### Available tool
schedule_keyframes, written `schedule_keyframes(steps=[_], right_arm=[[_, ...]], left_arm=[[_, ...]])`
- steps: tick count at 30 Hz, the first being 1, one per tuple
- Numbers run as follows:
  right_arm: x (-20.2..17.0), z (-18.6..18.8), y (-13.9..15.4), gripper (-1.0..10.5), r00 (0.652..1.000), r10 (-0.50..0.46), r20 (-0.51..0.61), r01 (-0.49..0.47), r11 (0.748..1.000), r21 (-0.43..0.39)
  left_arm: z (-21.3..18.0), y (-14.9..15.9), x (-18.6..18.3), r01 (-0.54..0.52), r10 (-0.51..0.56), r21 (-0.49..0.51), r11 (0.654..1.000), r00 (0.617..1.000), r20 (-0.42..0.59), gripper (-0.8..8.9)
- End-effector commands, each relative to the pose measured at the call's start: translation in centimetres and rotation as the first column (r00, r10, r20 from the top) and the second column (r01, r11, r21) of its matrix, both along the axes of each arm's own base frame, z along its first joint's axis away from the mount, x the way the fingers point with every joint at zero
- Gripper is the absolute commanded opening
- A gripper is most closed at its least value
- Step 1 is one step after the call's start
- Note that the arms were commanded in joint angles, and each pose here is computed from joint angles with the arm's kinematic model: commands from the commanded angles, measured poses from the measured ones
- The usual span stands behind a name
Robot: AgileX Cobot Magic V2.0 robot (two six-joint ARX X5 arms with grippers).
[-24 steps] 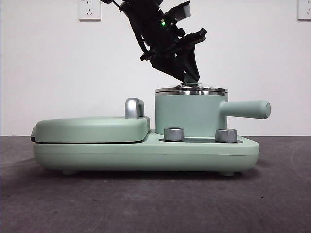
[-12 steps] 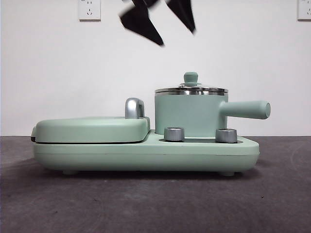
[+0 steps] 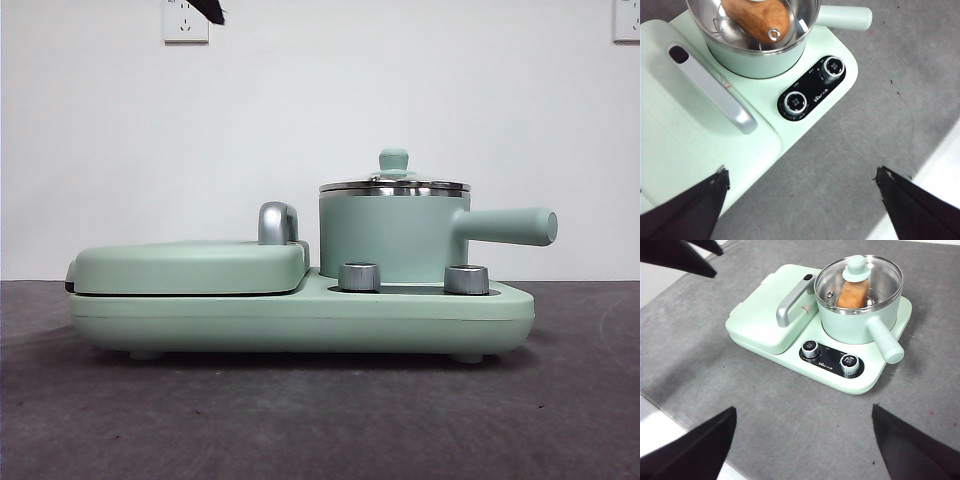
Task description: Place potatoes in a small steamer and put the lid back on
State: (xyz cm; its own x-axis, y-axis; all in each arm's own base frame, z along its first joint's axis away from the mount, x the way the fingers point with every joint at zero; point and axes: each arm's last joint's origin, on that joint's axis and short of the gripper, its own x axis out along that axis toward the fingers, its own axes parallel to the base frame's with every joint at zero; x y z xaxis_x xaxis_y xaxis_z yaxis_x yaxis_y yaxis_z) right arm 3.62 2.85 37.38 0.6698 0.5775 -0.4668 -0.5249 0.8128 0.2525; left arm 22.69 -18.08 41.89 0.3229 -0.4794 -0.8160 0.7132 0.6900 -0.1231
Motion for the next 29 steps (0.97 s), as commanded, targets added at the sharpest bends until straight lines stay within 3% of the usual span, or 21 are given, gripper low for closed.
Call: schedule_keyframes(steps=[1, 7, 15, 20, 27, 29], right_arm=[[0.0, 0.3, 0.2, 4.3, 0.999, 0.043, 0.008, -0.043, 0.999, 0.012], [-0.1, 0.3, 0.3, 4.3, 0.995, 0.098, 0.012, -0.098, 0.995, 0.013], [-0.1, 0.3, 0.3, 4.3, 0.993, 0.120, 0.014, -0.120, 0.993, 0.017], [-0.1, 0.3, 0.3, 4.3, 0.993, 0.118, 0.016, -0.119, 0.993, 0.014], [-0.1, 0.3, 0.3, 4.3, 0.993, 0.113, 0.017, -0.114, 0.993, 0.013], [-0.1, 0.3, 0.3, 3.9, 0.993, 0.116, 0.012, -0.116, 0.993, 0.011]], left_arm=[[0.4, 0.8, -1.4, -0.005, 0.005, -0.019, 1.000, 1.000, 0.003, 4.64], [-0.8, 4.2, -5.8, -0.046, 0.046, -0.061, 0.997, 0.999, 0.007, 4.64], [-3.4, 9.2, -12.3, -0.120, 0.154, -0.280, 0.952, 0.982, 0.105, 4.64], [-5.8, 11.6, -15.3, -0.099, 0.175, -0.371, 0.923, 0.968, 0.179, 4.64], [-6.8, 13.4, -17.6, -0.080, 0.187, -0.419, 0.904, 0.957, 0.222, 4.62], [-6.7, 13.7, -17.9, -0.068, 0.189, -0.433, 0.899, 0.952, 0.242, 4.18]])
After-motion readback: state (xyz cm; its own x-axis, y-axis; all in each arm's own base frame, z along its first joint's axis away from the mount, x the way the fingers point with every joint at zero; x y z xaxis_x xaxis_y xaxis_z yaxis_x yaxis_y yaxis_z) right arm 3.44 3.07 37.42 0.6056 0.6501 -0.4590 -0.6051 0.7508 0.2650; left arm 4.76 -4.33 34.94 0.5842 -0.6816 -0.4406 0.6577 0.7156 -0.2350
